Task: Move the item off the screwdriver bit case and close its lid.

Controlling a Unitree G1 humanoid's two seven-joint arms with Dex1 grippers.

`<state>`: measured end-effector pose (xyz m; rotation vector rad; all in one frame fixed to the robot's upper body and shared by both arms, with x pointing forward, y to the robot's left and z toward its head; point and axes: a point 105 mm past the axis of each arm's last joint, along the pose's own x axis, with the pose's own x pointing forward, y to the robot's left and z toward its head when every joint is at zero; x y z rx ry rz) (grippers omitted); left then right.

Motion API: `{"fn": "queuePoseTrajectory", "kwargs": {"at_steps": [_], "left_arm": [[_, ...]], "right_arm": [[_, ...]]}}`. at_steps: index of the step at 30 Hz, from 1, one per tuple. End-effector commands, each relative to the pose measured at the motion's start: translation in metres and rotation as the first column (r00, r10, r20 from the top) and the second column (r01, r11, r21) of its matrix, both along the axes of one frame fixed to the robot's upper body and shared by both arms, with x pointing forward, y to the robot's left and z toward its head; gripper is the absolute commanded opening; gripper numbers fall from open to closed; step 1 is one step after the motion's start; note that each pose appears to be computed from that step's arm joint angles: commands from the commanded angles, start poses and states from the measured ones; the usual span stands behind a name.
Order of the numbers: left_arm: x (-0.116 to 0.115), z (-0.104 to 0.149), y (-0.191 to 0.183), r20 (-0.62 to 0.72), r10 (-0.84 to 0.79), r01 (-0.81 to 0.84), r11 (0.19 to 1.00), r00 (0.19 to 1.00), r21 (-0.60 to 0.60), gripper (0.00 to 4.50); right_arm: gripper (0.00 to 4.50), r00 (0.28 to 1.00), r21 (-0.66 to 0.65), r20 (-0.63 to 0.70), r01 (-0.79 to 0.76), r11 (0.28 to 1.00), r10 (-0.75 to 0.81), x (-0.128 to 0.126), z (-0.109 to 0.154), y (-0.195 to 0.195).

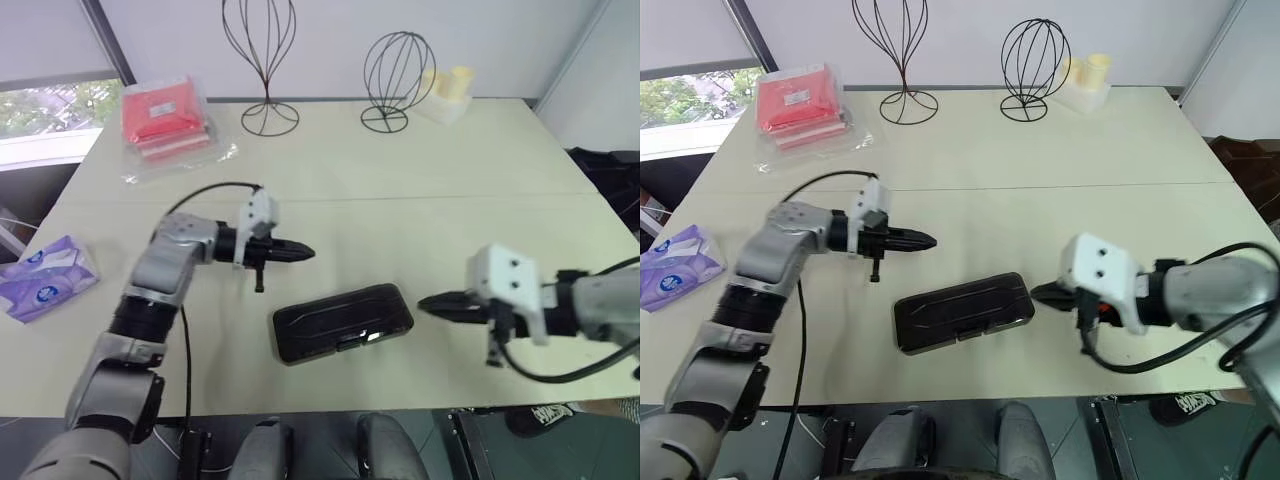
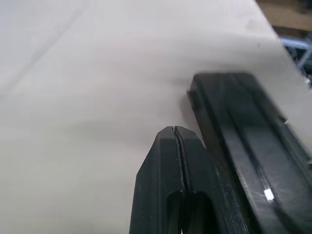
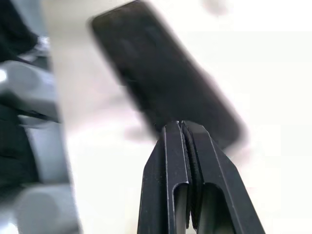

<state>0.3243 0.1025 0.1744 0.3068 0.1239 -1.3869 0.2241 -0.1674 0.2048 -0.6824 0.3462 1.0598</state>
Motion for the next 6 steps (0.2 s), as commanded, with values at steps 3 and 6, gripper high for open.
{"fn": "queuePoseTrajectory", "kwargs": {"at_steps": [3,6], "left_arm": [[-0.031,0.027,0.025,0.008,0.047,-0.047,0.999,0.999,-0.026,0.00],[-0.040,0.031,0.034,-0.002,0.087,-0.087,0.996,0.996,-0.023,0.00]], "right_arm": [[0.06,0.997,-0.030,0.074,0.017,0.999,-0.014,0.004,0.027,-0.018],[0.06,0.997,-0.029,0.081,0.020,0.999,-0.017,0.006,0.029,-0.021]]}}
